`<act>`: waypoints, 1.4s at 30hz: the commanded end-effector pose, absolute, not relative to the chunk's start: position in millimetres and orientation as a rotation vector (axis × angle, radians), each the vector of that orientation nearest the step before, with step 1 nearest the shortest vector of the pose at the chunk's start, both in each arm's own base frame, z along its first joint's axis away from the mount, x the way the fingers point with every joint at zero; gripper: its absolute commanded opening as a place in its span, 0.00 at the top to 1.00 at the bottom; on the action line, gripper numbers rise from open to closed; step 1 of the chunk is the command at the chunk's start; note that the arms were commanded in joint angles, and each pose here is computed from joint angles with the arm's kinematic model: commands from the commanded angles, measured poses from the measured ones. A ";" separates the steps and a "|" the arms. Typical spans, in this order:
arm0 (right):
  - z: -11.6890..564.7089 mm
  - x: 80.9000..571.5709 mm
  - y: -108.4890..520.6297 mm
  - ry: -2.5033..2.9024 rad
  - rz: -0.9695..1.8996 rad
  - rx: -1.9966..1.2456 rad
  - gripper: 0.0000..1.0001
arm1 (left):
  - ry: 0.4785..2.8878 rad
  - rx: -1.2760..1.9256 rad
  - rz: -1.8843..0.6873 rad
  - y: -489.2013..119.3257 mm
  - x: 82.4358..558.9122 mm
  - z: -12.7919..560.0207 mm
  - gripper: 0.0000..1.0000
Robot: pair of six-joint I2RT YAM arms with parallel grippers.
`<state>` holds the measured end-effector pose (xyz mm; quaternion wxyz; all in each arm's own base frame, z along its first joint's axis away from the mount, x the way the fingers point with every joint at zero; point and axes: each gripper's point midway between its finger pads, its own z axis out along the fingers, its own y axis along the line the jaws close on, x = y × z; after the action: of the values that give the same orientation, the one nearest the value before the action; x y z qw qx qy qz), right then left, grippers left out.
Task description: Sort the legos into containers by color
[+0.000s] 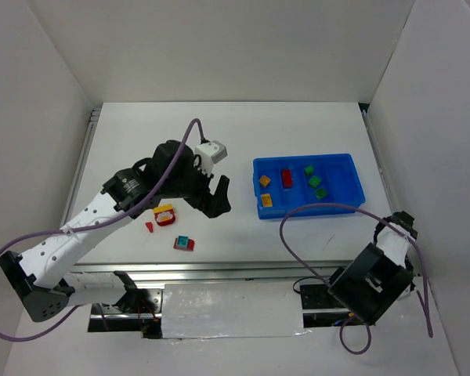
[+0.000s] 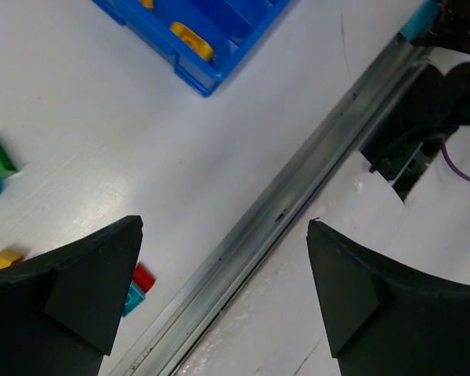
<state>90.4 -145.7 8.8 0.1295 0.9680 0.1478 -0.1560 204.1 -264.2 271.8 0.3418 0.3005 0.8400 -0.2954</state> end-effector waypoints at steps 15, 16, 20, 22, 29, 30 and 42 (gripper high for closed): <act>145.5 210.1 -171.7 0.813 0.192 2.372 1.00 | 2.262 0.278 -0.405 -207.0 271.6 296.7 0.01; 151.7 218.0 -167.3 0.877 0.226 2.347 1.00 | 2.263 0.254 -0.398 -203.5 273.4 298.2 0.01; 195.7 266.3 -151.7 1.190 0.354 2.083 1.00 | 2.277 0.185 -0.370 -190.6 279.8 296.7 0.01; 215.5 290.3 -139.6 1.395 0.429 1.937 1.00 | 2.272 0.164 -0.345 -185.3 281.9 295.8 0.00; 235.9 342.6 -93.7 1.998 0.394 1.463 1.00 | 2.267 0.018 -0.257 -164.1 313.9 293.6 0.01; 235.3 347.5 -92.1 2.028 0.388 1.436 1.00 | 2.257 -0.003 -0.250 -161.5 318.2 295.3 0.01; 224.0 356.9 -44.1 2.100 0.559 1.182 1.00 | 2.333 -0.432 -0.029 -112.1 353.9 244.2 0.00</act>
<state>350.3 -61.4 208.2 0.3005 0.5019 0.7921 0.1741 350.1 -118.1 255.6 0.3883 -0.1154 0.9139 -0.0258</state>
